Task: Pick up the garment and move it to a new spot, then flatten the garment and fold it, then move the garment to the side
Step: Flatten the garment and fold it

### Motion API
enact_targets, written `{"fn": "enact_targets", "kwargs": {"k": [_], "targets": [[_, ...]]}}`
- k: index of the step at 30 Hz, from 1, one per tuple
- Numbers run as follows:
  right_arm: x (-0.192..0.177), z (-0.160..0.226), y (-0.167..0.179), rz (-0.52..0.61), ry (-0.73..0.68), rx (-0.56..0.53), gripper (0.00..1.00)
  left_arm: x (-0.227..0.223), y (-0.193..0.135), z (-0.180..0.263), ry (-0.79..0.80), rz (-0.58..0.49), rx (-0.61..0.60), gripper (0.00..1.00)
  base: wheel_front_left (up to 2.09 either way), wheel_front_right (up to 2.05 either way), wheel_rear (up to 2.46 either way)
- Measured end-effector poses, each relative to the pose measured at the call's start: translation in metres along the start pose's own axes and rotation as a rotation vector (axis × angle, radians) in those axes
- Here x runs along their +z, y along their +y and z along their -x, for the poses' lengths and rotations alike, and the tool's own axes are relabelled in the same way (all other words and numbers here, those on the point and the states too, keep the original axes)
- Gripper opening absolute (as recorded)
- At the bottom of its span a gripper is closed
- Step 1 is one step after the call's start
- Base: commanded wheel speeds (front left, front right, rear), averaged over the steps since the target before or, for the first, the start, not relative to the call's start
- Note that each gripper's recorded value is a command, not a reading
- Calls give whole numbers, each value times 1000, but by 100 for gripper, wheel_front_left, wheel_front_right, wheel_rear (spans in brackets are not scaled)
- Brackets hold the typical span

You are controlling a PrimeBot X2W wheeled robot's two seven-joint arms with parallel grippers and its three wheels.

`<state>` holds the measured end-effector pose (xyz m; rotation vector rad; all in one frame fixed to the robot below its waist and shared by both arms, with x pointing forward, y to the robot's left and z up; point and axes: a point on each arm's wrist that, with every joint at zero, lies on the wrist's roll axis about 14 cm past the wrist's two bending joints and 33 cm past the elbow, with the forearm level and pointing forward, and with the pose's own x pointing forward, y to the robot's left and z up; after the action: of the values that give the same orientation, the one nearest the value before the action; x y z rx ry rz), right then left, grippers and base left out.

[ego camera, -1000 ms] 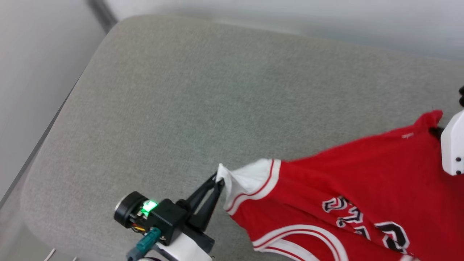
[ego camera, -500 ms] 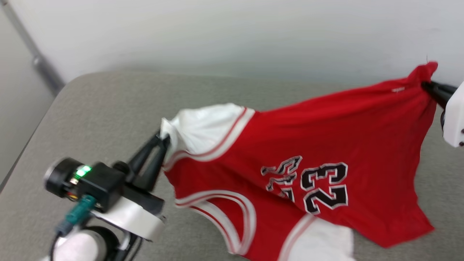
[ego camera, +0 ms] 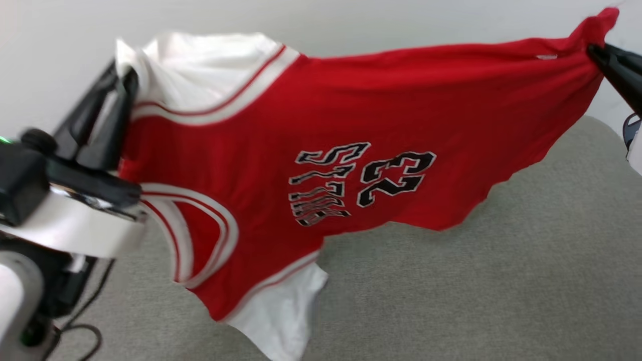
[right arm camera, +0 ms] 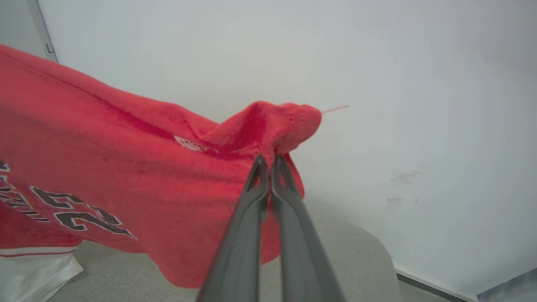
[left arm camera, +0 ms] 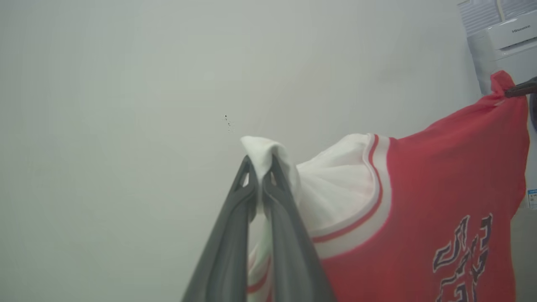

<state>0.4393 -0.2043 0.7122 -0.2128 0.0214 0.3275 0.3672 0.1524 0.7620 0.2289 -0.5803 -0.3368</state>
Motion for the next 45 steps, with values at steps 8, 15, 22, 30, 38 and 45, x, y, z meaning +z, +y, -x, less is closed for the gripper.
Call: {"fn": "enact_targets", "kwargs": {"k": [8,15,22,30,38,45], "targets": [[28,17,-14,10,-120,-53,0,39,18,-37,-115,-49,-3,0,0,0,0],[48,2,-30,36,-218,-102,0,44,33,-74,-165,-69,-14,0,0,0,0],[52,-46,-45,61,-283,-140,0,14,57,-127,-159,-121,-17,0,0,0,0],[42,-122,-76,51,-336,-214,0,-48,78,-200,-140,-155,-8,0,0,0,0],[4,-198,-104,64,-320,-293,0,-124,92,-257,-123,-127,60,0,0,0,0],[-63,-249,-98,11,-260,-292,0,-221,86,-259,8,-62,85,0,0,0,0]]}}
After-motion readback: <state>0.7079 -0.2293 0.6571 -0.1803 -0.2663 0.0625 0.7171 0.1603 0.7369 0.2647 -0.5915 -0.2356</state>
